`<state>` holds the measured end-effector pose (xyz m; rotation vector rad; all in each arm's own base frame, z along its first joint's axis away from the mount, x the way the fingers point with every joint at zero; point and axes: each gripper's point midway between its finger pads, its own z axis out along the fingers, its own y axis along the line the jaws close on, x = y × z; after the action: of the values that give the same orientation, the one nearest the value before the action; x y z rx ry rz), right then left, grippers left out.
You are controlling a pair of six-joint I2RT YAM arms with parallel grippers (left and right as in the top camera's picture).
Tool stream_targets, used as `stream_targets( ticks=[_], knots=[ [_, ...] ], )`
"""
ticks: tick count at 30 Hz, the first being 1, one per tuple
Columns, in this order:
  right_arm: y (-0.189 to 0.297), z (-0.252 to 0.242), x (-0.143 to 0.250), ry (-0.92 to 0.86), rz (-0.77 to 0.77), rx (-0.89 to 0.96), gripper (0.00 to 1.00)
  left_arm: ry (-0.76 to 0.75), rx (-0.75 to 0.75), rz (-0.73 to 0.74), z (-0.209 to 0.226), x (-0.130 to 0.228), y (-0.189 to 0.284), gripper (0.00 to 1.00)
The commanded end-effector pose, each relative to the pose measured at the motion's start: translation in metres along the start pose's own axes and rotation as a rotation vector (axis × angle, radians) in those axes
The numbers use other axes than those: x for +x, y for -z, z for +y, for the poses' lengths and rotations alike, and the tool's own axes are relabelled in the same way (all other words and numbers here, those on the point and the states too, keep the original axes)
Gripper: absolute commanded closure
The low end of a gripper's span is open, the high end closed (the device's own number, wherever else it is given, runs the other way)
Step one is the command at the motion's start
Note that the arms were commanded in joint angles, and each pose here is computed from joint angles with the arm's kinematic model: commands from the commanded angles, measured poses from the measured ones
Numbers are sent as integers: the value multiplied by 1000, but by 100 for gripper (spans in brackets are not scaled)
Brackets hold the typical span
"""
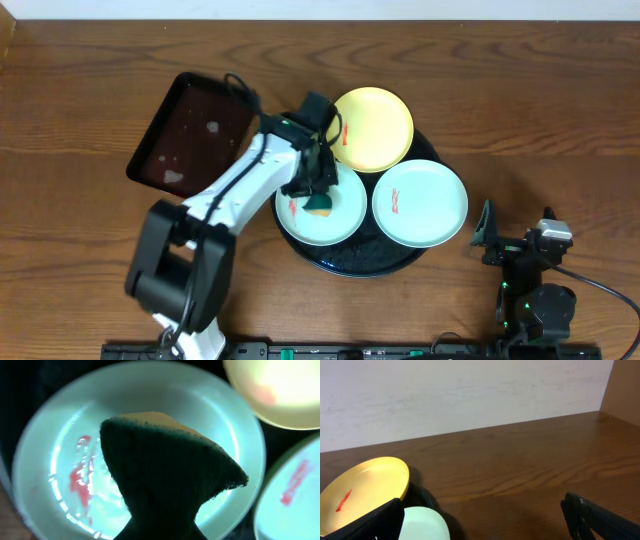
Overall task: Clean dirty plates on tray and stack at the side
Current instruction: 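Carry the sponge to the left mint plate and press down, then move the right gripper to the right mint plate's rim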
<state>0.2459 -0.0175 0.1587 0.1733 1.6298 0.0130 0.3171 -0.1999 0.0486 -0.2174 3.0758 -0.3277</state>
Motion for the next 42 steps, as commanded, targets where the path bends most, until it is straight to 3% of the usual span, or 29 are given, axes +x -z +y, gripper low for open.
stream_targets(
  ticks=[1, 10, 12, 14, 15, 36, 42],
  knots=[
    [0, 0, 1, 15, 2, 1, 1, 3, -13, 34, -1, 7, -14, 93],
    [0, 0, 1, 15, 3, 1, 1, 9, -59, 95, 13, 24, -33, 92],
    [0, 0, 1, 15, 2, 1, 1, 11, -67, 102, 17, 27, -35, 83],
    [0, 0, 1, 15, 2, 1, 1, 11, -71, 105, 18, 29, -37, 59],
    [0, 0, 1, 15, 2, 1, 1, 10, -69, 102, 18, 28, -37, 55],
    [0, 1, -7, -31, -30, -3, 1, 2, -36, 61, 10, 18, -39, 54],
    [14, 24, -78, -48, -319, -130, 1, 0, -28, 49, 8, 15, -39, 54]
  ],
)
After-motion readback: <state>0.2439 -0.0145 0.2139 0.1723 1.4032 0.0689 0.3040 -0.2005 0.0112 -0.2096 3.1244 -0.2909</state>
